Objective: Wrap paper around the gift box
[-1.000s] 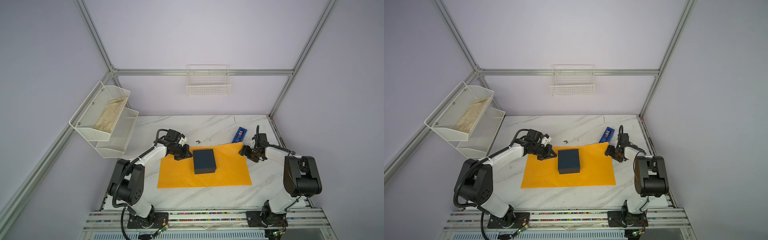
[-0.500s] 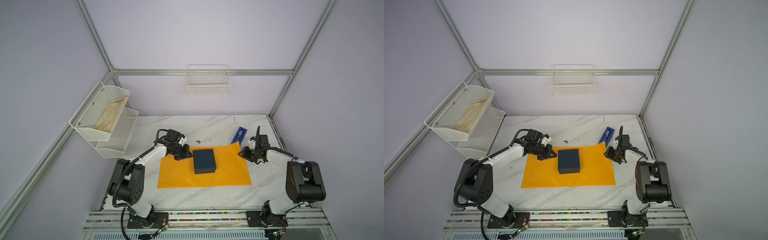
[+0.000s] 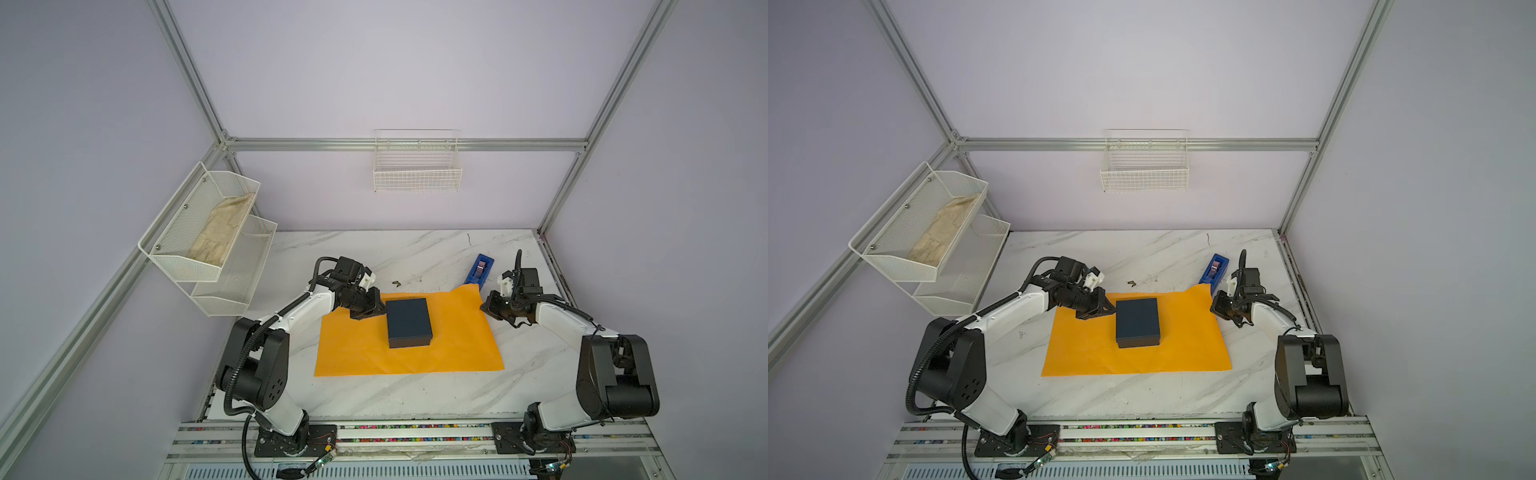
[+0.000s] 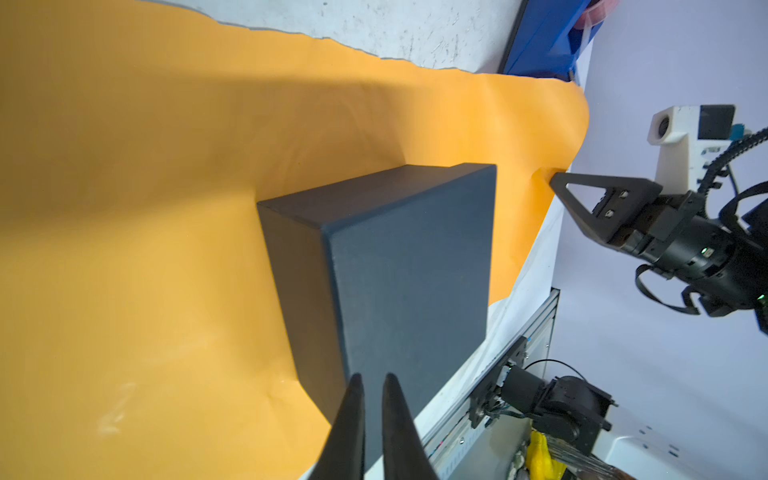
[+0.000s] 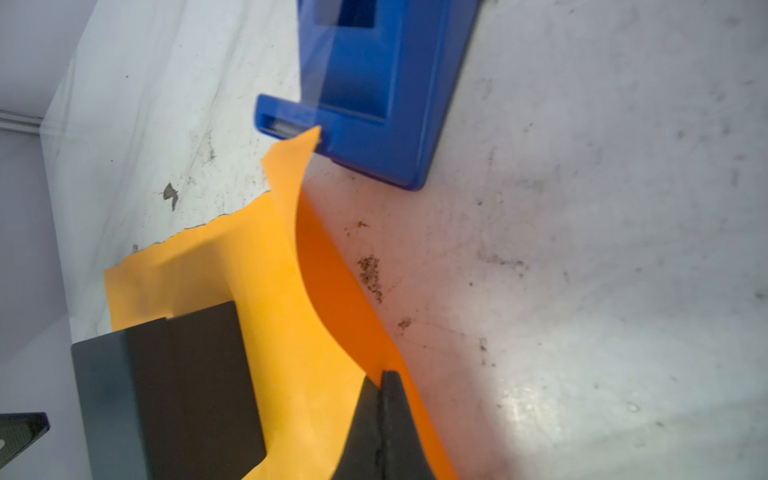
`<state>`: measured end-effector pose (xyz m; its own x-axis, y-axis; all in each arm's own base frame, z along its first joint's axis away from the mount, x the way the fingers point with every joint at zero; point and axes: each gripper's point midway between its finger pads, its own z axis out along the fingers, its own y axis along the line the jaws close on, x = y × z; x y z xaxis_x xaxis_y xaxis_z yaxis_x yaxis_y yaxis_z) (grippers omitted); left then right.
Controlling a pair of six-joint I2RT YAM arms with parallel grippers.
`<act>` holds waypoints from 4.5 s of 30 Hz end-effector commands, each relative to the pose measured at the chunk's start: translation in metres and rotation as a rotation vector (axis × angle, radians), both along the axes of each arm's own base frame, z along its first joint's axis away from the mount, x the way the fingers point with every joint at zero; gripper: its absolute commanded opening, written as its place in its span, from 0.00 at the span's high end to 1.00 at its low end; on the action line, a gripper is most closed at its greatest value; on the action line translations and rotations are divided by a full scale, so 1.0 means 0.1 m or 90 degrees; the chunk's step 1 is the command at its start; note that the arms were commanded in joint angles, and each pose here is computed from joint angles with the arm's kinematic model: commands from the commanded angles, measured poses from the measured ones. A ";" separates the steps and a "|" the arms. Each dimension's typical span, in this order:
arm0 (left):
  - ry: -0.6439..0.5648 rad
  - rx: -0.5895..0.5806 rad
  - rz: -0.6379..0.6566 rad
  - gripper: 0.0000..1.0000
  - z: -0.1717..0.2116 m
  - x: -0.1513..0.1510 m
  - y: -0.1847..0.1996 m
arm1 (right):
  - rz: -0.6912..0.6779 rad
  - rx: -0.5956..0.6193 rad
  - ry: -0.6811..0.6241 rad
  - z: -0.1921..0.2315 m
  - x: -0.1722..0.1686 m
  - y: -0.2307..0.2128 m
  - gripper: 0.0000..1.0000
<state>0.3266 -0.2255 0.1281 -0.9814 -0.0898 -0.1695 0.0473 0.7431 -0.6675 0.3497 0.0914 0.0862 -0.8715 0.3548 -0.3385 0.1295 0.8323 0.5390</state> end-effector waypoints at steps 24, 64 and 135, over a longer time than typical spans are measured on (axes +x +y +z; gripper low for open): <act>-0.077 -0.103 -0.016 0.47 0.89 0.44 -1.11 | 0.159 0.145 -0.062 0.94 -0.23 1.91 1.00; 0.001 -0.012 -0.006 1.00 0.24 0.46 -0.36 | 0.178 0.098 -0.039 0.82 -0.26 1.96 0.64; 0.007 -0.156 0.129 0.91 -0.13 -0.37 0.05 | 0.283 0.104 0.078 0.06 -0.54 2.34 0.77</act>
<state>0.2963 -0.2178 0.1148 -0.9379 -0.3317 -0.1012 -0.1155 0.5738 -0.8108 0.3032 0.3286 0.1083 -0.9723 -0.0140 -0.2334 -0.1778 0.6925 0.6992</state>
